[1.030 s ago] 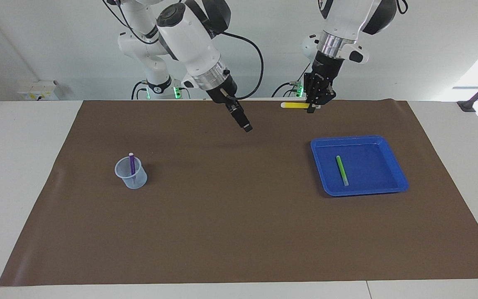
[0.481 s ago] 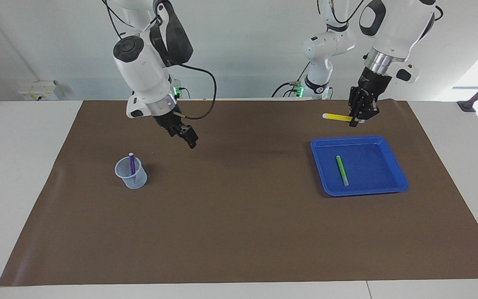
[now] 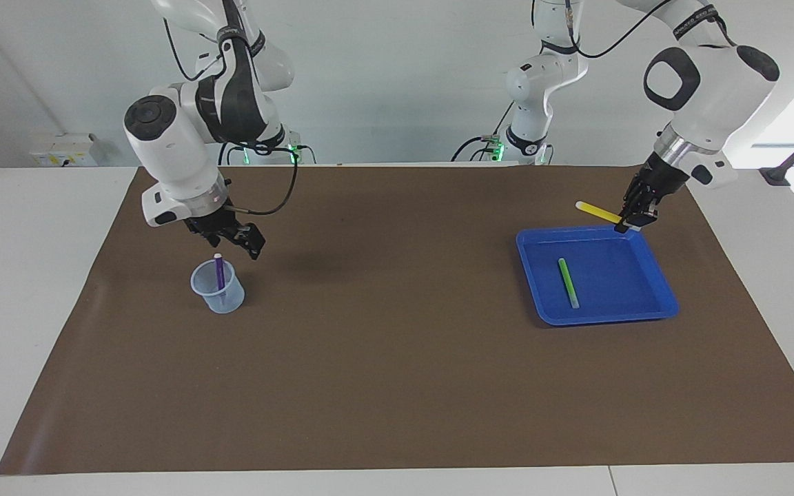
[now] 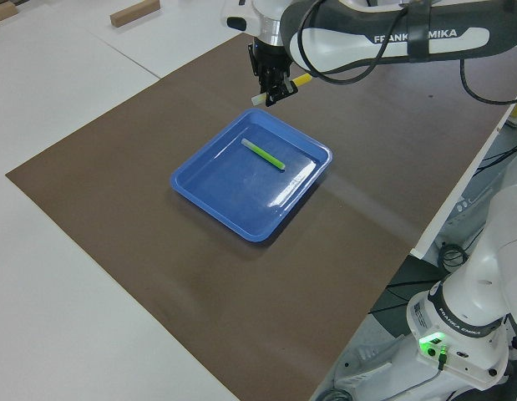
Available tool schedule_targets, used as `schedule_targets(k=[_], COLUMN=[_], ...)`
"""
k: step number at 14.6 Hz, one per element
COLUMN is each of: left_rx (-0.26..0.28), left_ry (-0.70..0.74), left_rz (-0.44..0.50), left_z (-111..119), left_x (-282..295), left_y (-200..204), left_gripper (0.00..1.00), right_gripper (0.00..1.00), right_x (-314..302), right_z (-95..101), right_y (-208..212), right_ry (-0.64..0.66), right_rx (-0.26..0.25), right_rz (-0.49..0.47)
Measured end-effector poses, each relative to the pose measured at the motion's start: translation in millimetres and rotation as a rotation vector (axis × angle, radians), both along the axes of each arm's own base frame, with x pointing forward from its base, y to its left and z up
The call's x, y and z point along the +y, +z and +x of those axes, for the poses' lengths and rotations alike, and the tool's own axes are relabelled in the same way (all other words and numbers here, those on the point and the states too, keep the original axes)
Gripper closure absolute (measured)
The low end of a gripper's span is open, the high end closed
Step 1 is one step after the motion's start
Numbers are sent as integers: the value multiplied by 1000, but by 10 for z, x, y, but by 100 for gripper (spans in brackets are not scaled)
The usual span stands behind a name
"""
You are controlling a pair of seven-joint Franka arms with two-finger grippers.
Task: Right arm passes pens to left for tray arrangement
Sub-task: 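Lay the yellow pen in the tray while the right gripper returns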
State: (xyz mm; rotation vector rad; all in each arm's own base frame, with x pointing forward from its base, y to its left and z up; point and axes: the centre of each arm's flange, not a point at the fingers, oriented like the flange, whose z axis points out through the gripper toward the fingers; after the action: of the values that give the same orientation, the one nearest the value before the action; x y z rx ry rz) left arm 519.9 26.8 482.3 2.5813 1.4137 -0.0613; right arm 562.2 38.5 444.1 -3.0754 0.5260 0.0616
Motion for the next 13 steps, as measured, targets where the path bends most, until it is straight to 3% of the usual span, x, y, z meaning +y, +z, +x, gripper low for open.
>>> schedule_targets(k=[3, 7, 13], left_rx=[-5, 18, 45], left_ry=[-260, -567, -792], left_rz=[-11, 66, 116], left_z=[103, 269, 496], left_x=[241, 352, 31], left_y=[-426, -1040, -1632], left_gripper=[82, 82, 82], right_gripper=[8, 15, 19], right_x=[-36, -184, -411], right_z=[-137, -235, -308], right_y=[-240, -282, -439], right_ry=[54, 121, 155], right_rx=[-18, -20, -77], right_rz=[-34, -37, -38])
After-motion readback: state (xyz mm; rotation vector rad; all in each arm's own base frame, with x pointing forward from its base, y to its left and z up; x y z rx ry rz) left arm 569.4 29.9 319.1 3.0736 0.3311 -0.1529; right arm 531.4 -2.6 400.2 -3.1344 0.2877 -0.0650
